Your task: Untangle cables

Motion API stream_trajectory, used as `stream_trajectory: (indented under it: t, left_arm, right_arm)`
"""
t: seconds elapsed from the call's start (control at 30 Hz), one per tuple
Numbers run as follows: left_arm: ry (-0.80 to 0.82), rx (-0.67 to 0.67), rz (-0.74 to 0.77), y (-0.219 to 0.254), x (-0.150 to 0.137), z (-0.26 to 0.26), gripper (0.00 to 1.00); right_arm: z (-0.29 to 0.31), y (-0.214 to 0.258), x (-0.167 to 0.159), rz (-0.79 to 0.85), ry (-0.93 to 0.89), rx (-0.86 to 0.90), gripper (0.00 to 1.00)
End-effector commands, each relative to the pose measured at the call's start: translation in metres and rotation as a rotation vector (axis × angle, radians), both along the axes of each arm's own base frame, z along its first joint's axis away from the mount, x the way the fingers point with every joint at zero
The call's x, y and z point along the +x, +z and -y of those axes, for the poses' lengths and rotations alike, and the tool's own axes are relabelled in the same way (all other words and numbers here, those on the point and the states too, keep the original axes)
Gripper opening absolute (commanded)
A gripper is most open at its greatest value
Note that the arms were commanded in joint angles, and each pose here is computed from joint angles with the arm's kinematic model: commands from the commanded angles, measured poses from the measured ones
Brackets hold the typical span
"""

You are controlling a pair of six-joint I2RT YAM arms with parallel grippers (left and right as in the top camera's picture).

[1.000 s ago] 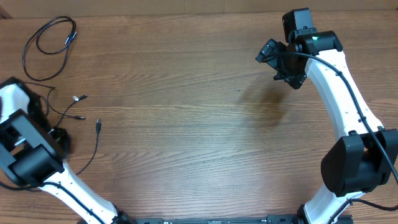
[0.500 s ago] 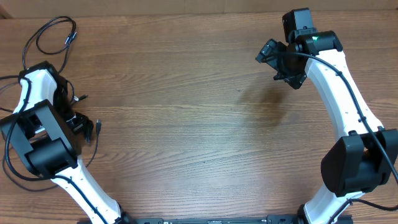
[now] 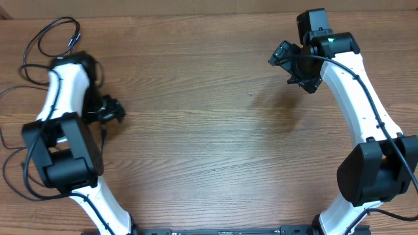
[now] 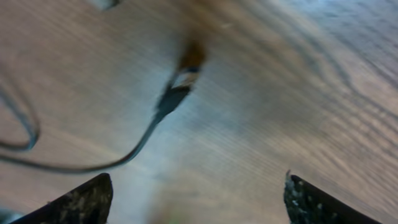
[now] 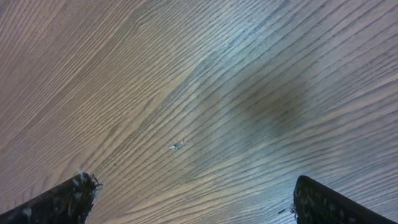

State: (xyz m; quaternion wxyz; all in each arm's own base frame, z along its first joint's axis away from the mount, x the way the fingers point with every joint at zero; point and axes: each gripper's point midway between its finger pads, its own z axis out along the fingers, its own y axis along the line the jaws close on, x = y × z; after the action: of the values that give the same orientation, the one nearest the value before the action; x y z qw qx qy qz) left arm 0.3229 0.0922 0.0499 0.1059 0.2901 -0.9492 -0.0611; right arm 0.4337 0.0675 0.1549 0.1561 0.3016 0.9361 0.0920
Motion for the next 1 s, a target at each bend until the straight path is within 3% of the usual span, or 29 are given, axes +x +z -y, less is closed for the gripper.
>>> stream_trajectory:
  t: [0.0, 0.27, 0.37, 0.53, 0.7, 0.97]
  left_arm:
    - [-0.080, 0.118, -0.006, -0.010, -0.001, -0.011, 0.95]
    - [-0.066, 0.155, 0.031, -0.031, 0.000, -0.022, 0.94]
    - [-0.056, 0.138, 0.049, -0.040, 0.001, -0.020, 0.89]
    - [-0.048, 0.123, 0.074, -0.055, 0.000, -0.017, 0.75]
    - [-0.023, 0.121, 0.099, -0.061, 0.002, -0.018, 0.47]
    - [-0.009, 0.107, 0.069, -0.060, -0.007, -0.019, 0.29]
  right_arm:
    - [0.004, 0.004, 0.002, 0.015, -0.005, -0.013, 1.00]
    - [0.004, 0.004, 0.002, 0.015, -0.005, -0.013, 1.00]
    - [0.004, 0.004, 0.002, 0.015, -0.005, -0.012, 1.00]
    - [0.004, 0.004, 0.002, 0.015, -0.005, -0.012, 1.00]
    - [0.004, 0.004, 0.002, 0.015, -0.005, -0.013, 1.00]
    - [0.004, 0.004, 0.002, 0.015, -0.005, -0.013, 1.00]
